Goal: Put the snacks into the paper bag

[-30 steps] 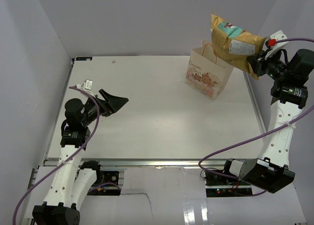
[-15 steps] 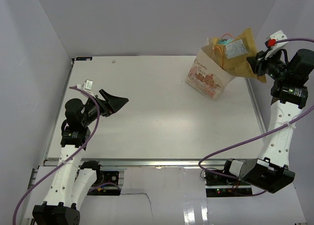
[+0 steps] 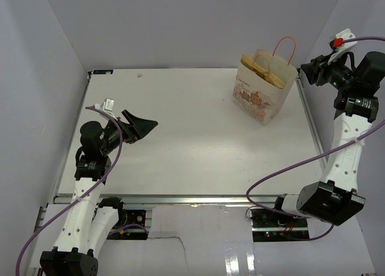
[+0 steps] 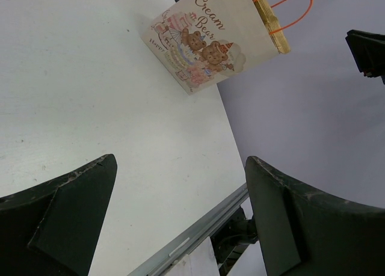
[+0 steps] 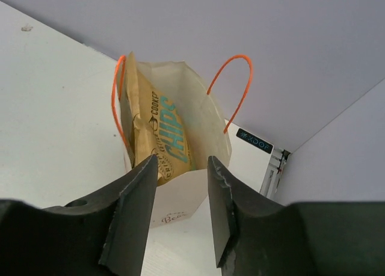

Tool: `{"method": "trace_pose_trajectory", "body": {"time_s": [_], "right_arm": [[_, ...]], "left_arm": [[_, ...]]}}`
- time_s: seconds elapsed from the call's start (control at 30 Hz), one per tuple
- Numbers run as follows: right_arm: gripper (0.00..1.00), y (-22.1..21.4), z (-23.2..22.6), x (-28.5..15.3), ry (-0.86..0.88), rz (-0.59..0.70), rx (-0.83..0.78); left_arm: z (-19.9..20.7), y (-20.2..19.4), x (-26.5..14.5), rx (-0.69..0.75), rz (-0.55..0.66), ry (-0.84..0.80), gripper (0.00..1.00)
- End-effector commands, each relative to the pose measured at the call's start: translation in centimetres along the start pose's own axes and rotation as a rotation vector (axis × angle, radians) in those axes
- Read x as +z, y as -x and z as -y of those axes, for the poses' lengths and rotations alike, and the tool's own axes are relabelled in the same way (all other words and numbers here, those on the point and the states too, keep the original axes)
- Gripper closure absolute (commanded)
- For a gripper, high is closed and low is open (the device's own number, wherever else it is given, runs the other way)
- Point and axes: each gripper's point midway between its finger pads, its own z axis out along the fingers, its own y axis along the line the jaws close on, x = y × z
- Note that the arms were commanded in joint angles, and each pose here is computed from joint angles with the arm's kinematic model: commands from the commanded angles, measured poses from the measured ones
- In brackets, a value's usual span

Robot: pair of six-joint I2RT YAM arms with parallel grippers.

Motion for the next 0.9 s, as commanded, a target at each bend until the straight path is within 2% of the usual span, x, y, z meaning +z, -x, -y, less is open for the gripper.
{"method": "trace_pose_trajectory", "body": {"time_s": [0.0,0.03,0.07,0.1,0.13,0.17,0.23,0.3,0.33,0.4,0.43,0.47,0.57,0.77,0.87], "right_arm": [[0.54,3.7,0.7,0.2,0.01,0.076,-0.031],[0.52,3.5,0.1,0.2,0.044,0.059,-0.025],[0.46,3.4,-0.8,0.5,0.111,0.054,-0.019],[0.41,4.9,-1.4,0.3,0.14,0.065,-0.039],[0.37,3.8,-3.5,0.5,0.212,0.005,0.001],[0.27,2.8,-3.9,1.1,0.243,-0.044,0.024],[0.16,2.2,-7.3,0.7,0.345,-0.133,0.021],[0.01,0.7,-7.7,0.2,0.319,-0.195,0.038],[0.1,-1.8,-8.2,0.1,0.316,-0.25,0.084],[0.1,-3.0,-7.9,-1.1,0.231,-0.28,0.045],[0.1,-5.3,-8.6,-2.1,0.196,-0.321,0.071],[0.1,-6.1,-6.9,-2.1,0.065,-0.336,0.096],[0.1,-9.5,-6.0,-3.9,-0.126,-0.391,0.157],[0.1,-14.1,-6.6,-5.9,-0.23,-0.533,0.256],[0.1,-14.5,-6.4,-6.3,-0.244,-0.542,0.238]], "left_arm": [[0.5,0.1,-0.1,0.013,0.001,-0.024,0.02],[0.5,0.1,-0.1,0.016,0.002,-0.023,0.02],[0.4,0.1,-0.1,0.019,0.003,-0.019,0.02],[0.3,0.0,-0.1,0.019,0.001,-0.015,0.02],[0.2,0.1,-0.1,0.022,0.001,-0.013,0.02],[0.0,0.0,-0.1,0.037,-0.002,-0.003,0.02],[-0.1,1.1,-0.1,0.081,0.023,0.038,0.02],[-1.1,1.7,-0.7,0.154,0.026,0.12,0.02],[-1.3,2.3,-0.9,0.184,0.042,0.152,0.02],[-1.4,4.1,-1.7,0.259,0.098,0.226,0.02],[-1.4,4.6,-2.0,0.277,0.112,0.242,0.02],[-1.5,5.1,-2.2,0.29,0.126,0.264,0.02],[-1.5,5.3,-2.3,0.308,0.125,0.273,0.02],[-1.8,4.7,-2.1,0.285,0.111,0.264,0.02],[-1.6,4.6,-2.1,0.286,0.109,0.258,0.02]]}}
